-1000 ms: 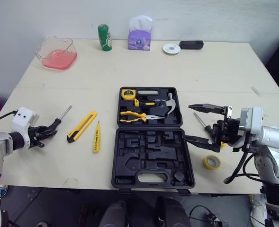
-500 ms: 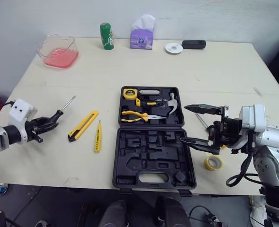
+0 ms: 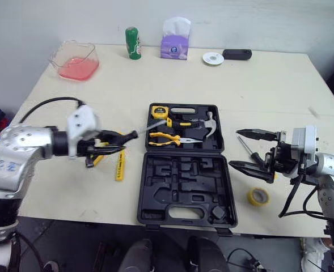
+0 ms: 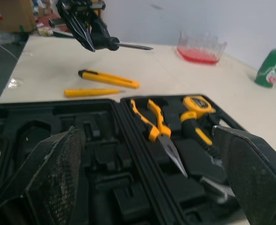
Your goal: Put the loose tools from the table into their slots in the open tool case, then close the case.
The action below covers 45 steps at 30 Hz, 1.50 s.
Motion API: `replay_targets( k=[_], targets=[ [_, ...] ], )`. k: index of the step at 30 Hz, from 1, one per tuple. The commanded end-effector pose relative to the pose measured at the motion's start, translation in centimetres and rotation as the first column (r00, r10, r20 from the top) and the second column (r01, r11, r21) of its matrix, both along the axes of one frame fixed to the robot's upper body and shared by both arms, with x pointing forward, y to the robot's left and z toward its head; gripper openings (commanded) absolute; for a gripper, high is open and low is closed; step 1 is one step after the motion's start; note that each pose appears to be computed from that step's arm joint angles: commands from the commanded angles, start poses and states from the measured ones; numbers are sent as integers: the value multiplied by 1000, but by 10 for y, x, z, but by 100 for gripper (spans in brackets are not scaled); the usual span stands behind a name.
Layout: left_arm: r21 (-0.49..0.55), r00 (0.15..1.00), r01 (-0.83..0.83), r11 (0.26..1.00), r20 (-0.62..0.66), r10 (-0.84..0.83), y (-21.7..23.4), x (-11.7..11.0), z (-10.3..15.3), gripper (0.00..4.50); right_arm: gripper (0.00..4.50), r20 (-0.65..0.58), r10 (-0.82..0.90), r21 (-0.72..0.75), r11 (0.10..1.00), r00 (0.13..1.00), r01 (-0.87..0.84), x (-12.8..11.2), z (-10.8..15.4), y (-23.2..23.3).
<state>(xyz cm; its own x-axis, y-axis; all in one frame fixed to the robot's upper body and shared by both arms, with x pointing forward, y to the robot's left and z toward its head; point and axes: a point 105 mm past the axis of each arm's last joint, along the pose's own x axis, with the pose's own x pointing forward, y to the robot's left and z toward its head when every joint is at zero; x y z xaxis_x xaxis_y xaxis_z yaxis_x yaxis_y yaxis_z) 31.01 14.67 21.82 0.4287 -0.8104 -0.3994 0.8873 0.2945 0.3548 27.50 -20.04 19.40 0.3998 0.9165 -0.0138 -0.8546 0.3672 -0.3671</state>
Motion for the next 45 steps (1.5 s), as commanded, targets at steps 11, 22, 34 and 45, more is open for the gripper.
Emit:
replay_targets(
  k=[11, 22, 34, 45],
  targets=[
    [270, 991, 109, 957, -101, -84, -68, 3, -29, 103, 450, 41, -57, -37, 998, 998, 59, -9, -5, -19],
    [364, 981, 190, 912, -94, -167, -88, 13, -39, 103, 450, 58, -67, -65, 995, 996, 71, -17, -1, -12],
    [423, 979, 196, 885, -129, -156, -83, 8, -53, 103, 450, 62, -86, -63, 994, 994, 90, -18, 5, -5],
    [449, 982, 190, 873, -96, -165, -88, 14, -60, 103, 450, 65, -94, -54, 994, 993, 97, -18, 2, -5]
  ],
)
